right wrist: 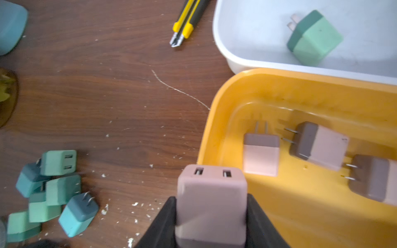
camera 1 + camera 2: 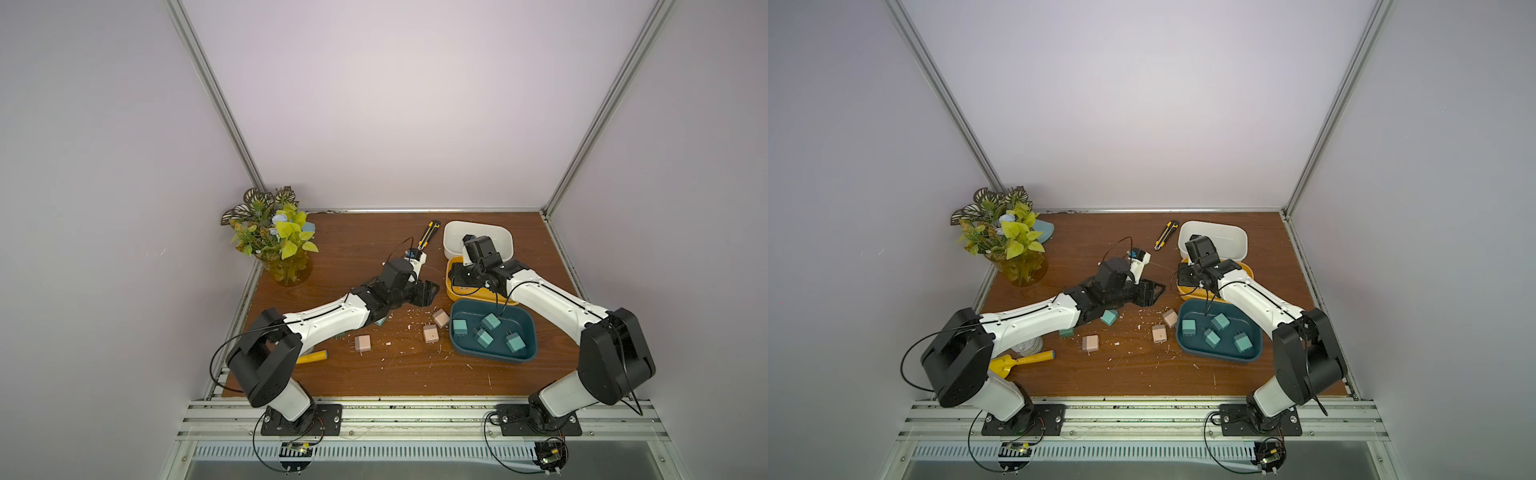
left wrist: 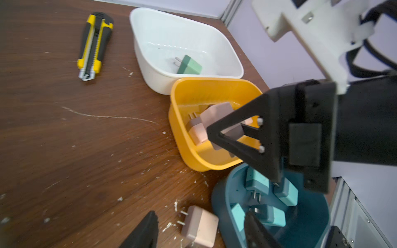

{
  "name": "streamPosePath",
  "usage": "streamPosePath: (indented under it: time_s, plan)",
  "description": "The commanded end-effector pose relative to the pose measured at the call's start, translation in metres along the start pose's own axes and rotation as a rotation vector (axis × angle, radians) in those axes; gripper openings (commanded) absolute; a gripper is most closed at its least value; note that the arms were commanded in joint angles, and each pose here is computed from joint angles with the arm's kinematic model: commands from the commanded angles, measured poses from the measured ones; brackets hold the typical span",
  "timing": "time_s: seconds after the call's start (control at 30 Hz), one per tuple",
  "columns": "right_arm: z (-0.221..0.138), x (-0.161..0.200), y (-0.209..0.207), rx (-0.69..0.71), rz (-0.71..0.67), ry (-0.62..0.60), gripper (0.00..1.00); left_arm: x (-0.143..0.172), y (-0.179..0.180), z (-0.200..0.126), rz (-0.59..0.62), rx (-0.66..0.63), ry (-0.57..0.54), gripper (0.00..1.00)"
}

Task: Place the plugs by color into the storage box
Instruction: Place the plug in the storage box.

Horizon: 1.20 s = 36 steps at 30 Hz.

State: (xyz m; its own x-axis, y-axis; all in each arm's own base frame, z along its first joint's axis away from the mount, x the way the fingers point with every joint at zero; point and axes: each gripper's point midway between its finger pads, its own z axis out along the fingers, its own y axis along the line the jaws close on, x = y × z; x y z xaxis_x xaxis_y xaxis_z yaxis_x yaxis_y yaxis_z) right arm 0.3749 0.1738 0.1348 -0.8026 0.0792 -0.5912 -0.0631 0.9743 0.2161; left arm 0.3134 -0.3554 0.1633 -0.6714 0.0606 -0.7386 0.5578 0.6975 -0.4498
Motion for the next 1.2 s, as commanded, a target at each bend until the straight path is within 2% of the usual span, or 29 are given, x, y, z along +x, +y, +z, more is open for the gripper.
streamPosePath:
  time_s: [0.0,0.33,0.6,0.8,0.93,1.03,1.17]
  plan:
    - [-0.013,-0.008,-0.027,0.074,-0.006,-0.030,0.38,-0.006,-0.031,0.017,0.020,0.082,-0.001,0.65]
    - [-0.009,-0.002,-0.108,0.202,0.097,-0.018,0.38,-0.010,-0.066,0.060,0.041,0.161,0.052,0.65]
    - [0.003,0.002,-0.126,0.207,0.122,0.005,0.39,-0.002,-0.087,0.093,0.059,0.199,0.104,0.65]
    - [0.017,0.008,-0.135,0.203,0.135,0.038,0.39,0.002,-0.092,0.104,0.056,0.214,0.121,0.65]
    - [0.026,0.014,-0.145,0.238,0.138,0.065,0.49,0.004,-0.089,0.105,0.057,0.208,0.125,0.65]
    - [0.030,0.018,-0.151,0.273,0.137,0.082,0.65,0.005,-0.088,0.102,0.060,0.201,0.126,0.65]
    - [0.031,0.019,-0.147,0.244,0.147,0.079,0.69,0.003,-0.087,0.098,0.066,0.192,0.118,0.65]
